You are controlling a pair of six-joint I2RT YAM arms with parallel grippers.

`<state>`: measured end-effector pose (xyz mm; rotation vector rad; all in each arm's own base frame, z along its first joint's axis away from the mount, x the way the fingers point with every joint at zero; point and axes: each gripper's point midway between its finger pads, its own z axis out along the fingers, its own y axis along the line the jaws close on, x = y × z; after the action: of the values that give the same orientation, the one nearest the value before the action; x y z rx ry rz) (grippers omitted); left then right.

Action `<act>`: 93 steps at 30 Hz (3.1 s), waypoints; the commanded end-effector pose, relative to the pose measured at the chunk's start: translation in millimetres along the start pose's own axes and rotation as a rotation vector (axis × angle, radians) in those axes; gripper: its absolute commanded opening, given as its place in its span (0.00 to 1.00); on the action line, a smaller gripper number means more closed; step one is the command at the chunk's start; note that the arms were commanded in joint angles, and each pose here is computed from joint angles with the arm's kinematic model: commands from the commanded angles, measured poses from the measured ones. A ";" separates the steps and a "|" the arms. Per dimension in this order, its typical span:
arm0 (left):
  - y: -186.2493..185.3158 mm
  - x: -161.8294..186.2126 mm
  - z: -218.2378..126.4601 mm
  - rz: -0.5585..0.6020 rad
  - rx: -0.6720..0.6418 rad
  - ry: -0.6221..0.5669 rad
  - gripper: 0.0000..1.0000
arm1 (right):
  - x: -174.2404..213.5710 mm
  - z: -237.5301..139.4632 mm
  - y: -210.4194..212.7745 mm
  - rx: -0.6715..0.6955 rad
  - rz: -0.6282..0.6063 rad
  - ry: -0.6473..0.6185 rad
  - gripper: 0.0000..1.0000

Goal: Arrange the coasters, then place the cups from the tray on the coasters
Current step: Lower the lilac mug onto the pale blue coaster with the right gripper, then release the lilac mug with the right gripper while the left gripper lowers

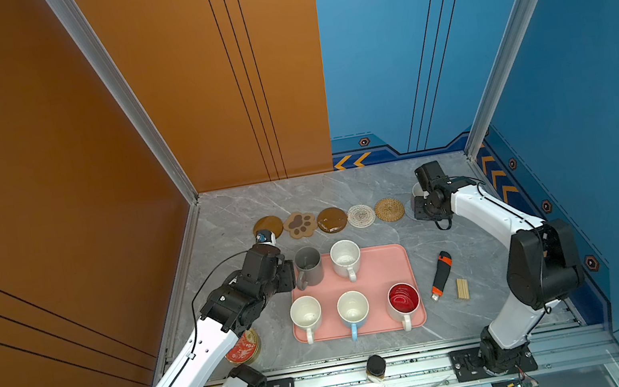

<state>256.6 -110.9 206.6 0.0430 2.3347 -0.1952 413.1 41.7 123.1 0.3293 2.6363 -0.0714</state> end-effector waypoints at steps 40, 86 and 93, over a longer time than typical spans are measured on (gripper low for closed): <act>-1.1 -12.3 -6.1 -0.043 -0.003 -0.013 0.63 | -28.0 64.2 -0.5 0.042 0.020 -0.029 0.00; -23.0 32.7 19.5 0.164 0.082 0.222 0.69 | 33.0 -67.5 1.3 -0.092 0.086 -0.192 0.79; -31.2 46.9 35.2 0.233 0.110 0.302 0.64 | 51.4 -55.6 2.0 -0.112 0.099 -0.151 0.79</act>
<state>245.3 -137.5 149.2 0.3421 2.5934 -0.1758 349.8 57.8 151.8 0.3762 2.4562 0.0452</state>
